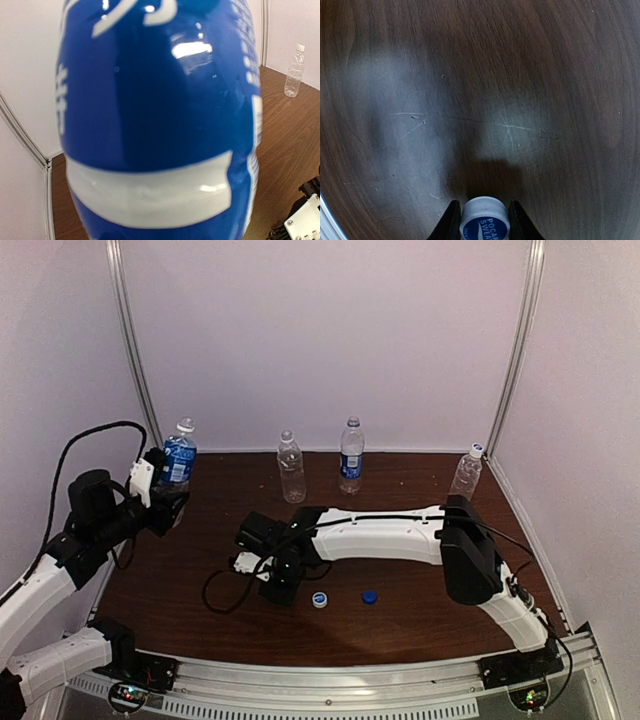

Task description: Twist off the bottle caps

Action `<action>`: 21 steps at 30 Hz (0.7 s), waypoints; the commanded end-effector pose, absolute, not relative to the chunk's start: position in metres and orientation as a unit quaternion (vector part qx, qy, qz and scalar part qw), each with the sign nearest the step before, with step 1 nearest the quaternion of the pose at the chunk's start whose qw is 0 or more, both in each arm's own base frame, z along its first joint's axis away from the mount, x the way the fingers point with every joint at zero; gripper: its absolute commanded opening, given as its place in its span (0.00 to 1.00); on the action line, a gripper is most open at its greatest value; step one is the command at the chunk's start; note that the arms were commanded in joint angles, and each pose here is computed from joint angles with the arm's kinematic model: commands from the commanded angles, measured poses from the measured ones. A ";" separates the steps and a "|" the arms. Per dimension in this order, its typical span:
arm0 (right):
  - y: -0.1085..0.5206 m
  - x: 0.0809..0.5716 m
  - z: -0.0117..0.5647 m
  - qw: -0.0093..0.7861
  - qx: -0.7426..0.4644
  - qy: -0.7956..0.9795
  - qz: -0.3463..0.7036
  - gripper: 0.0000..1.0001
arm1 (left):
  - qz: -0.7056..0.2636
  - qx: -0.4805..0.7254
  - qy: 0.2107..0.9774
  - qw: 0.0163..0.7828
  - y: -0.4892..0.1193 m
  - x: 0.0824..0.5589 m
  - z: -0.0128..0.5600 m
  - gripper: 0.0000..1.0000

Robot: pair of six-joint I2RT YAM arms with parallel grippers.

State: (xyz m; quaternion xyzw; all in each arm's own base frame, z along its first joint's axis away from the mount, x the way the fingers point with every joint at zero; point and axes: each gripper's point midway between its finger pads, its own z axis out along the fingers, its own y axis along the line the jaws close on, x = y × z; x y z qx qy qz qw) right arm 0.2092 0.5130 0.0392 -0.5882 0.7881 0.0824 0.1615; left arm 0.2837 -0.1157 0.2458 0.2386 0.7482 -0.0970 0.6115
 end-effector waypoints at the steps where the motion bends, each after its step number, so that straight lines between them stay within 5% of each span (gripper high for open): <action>1: 0.515 0.213 0.032 0.162 -0.578 0.796 0.083 0.00 | -0.111 0.244 0.725 0.635 -0.120 0.283 0.260 0.22; 6: 0.513 0.207 0.020 0.144 -0.590 0.790 0.085 0.22 | -0.116 0.252 0.721 0.635 -0.123 0.281 0.261 0.22; 13: 0.513 0.200 0.016 0.128 -0.596 0.787 0.096 0.31 | -0.123 0.261 0.715 0.637 -0.127 0.280 0.263 0.22; 14: 0.513 0.201 0.017 0.128 -0.596 0.787 0.095 0.37 | -0.122 0.262 0.714 0.638 -0.127 0.280 0.263 0.22; 18: 0.519 0.203 0.036 0.144 -0.602 0.779 0.105 0.98 | -0.122 0.266 0.712 0.638 -0.128 0.280 0.264 0.22; 21: 0.533 0.207 0.074 0.181 -0.606 0.762 0.135 1.00 | -0.127 0.272 0.709 0.638 -0.130 0.278 0.264 0.22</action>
